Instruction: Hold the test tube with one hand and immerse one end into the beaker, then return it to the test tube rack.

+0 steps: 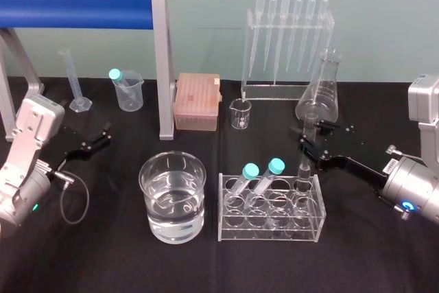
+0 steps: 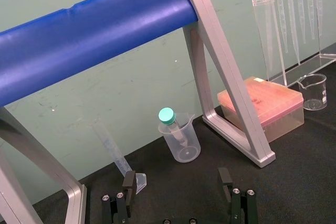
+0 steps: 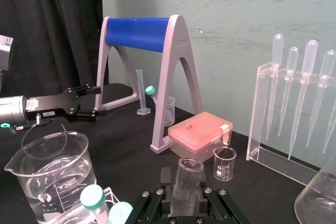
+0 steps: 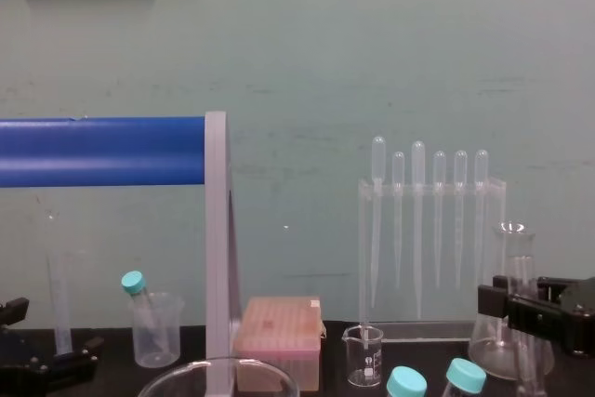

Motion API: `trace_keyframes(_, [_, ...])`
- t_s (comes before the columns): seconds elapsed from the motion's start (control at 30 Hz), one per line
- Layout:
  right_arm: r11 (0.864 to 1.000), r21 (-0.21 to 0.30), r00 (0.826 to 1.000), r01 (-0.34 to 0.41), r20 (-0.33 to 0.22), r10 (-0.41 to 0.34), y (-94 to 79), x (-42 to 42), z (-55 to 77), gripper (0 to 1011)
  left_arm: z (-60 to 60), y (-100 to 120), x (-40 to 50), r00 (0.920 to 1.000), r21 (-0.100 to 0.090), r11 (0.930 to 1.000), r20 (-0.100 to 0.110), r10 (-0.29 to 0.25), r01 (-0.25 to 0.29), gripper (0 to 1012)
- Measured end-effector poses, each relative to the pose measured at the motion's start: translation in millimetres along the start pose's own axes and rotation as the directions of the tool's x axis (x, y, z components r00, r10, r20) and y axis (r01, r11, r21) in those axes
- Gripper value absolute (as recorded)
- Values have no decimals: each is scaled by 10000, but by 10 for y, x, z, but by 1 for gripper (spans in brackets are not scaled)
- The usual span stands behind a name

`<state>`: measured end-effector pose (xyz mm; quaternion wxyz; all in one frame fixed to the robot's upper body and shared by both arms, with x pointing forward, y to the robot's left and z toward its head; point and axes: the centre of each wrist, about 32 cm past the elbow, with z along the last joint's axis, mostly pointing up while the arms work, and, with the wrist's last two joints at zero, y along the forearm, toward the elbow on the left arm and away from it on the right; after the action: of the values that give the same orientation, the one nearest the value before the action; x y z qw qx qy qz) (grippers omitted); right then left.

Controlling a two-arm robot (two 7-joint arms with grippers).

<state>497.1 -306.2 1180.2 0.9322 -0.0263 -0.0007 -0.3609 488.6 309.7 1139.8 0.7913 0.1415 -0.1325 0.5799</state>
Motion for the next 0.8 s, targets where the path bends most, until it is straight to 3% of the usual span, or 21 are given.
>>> trace_keyframes(0.1, [10000, 7, 10000, -3, 2, 3, 0, 0, 1, 253, 0, 0, 0, 10000, 0, 10000, 0, 0, 0, 1000])
trace_keyframes(0.6, [9999, 44, 9999, -124, -47, 125, -8, 3, -1, 249, 0, 0, 0, 10000, 0, 10000, 0, 0, 0, 1000])
trace_keyframes(0.8, [9986, 343, 9989, -404, -217, 411, -25, 14, 17, 247, 0, 0, 0, 10000, 0, 10000, 0, 0, 0, 1000])
